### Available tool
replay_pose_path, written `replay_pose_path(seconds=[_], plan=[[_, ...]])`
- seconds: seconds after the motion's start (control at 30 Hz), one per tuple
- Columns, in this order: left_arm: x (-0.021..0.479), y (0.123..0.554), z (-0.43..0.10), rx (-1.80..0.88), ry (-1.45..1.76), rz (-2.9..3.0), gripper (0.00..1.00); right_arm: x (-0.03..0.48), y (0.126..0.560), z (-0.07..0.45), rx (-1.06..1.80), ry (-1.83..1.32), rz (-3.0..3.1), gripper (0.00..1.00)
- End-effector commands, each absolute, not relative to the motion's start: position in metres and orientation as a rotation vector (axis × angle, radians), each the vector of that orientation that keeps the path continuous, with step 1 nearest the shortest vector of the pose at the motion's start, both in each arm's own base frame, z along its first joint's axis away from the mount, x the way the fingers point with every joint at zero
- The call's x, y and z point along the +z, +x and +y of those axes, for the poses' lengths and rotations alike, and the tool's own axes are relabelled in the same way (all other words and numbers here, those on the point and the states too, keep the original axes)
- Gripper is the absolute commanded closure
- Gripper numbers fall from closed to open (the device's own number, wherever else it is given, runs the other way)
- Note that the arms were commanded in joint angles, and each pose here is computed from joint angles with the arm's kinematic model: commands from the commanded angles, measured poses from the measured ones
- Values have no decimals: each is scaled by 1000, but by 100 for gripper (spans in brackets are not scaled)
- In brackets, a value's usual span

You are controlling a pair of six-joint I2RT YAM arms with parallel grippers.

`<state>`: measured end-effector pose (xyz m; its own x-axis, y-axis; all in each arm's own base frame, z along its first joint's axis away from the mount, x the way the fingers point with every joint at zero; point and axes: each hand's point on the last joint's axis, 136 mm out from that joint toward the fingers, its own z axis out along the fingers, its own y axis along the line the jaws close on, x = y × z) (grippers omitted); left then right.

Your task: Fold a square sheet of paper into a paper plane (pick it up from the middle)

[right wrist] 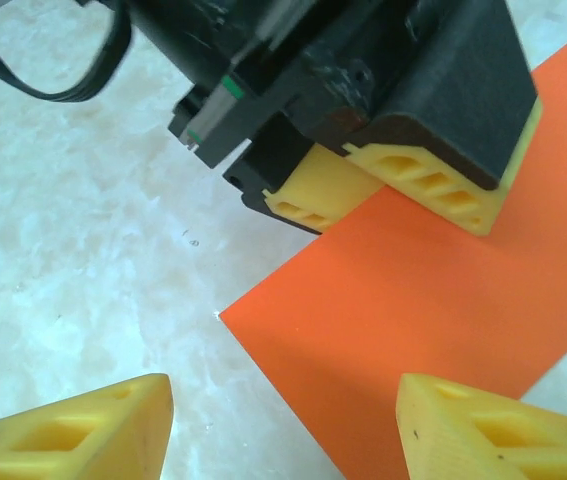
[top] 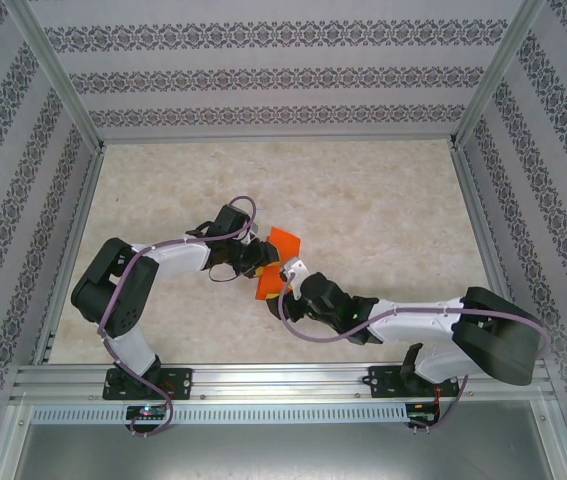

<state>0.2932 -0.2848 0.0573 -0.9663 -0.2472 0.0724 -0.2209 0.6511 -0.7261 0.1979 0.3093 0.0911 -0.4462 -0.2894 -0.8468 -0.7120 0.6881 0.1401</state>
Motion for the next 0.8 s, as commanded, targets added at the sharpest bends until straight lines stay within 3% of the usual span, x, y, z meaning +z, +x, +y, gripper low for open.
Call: replay_pose_path(seconds=[0.0,0.53,0.77], plan=[[70,299,-296,-1295,-351,2786,60,101,208,296,431,-800,1942,38],[81,299,-301,-1330,-326,2777,61,86,209,349,146,-921,1852,34],[84,299,-302,-1332,-316,2772,61,78,219,344,-10,-903,1866,40]])
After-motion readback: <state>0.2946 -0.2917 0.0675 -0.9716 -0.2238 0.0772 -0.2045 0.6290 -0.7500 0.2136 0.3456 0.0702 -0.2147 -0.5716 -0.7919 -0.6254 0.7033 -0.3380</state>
